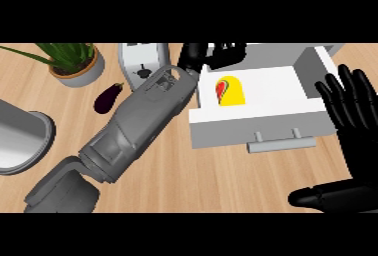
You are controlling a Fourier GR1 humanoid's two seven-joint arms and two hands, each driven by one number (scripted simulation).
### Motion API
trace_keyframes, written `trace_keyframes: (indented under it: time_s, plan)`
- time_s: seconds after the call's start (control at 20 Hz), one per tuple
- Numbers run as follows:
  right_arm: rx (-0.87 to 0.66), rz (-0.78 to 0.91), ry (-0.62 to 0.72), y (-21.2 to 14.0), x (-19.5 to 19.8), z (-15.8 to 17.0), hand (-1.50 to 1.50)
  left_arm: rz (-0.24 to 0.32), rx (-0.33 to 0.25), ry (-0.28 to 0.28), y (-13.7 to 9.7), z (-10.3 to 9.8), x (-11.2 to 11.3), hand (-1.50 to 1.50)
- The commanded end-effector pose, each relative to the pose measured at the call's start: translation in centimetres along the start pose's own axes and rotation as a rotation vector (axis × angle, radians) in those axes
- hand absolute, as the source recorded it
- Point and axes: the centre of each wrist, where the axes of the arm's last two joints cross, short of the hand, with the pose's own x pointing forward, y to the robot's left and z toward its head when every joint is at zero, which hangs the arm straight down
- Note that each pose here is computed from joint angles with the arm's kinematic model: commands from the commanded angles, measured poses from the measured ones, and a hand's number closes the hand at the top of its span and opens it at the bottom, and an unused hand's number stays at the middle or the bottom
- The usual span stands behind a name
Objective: Pick up the cup, place it into the drawer and close the drawer
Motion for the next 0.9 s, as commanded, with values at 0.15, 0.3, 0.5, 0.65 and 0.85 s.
trace_keyframes:
  time_s: [0.15,0.3,0.5,0.65,0.85]
  plan:
    - [0.032,-0.018,-0.017,1.4,0.3,-0.6,-1.5,-0.092,0.009,0.01,-0.3,0.4,-0.8,-1.5]
    - [0.034,-0.033,-0.022,1.0,1.0,-0.4,-1.5,-0.03,-0.002,0.011,-0.8,-0.4,1.0,-1.5]
    - [0.032,-0.066,-0.036,1.6,0.5,-1.2,-1.5,0.068,0.021,-0.044,-1.2,-0.2,1.7,-1.5]
    - [0.047,-0.092,-0.031,1.3,0.2,-1.4,-1.5,0.158,-0.017,-0.084,-1.6,0.3,1.7,-1.5]
    - [0.051,-0.091,0.015,-0.3,0.0,-0.1,-1.5,0.261,0.016,-0.139,-1.3,0.8,1.2,-1.5]
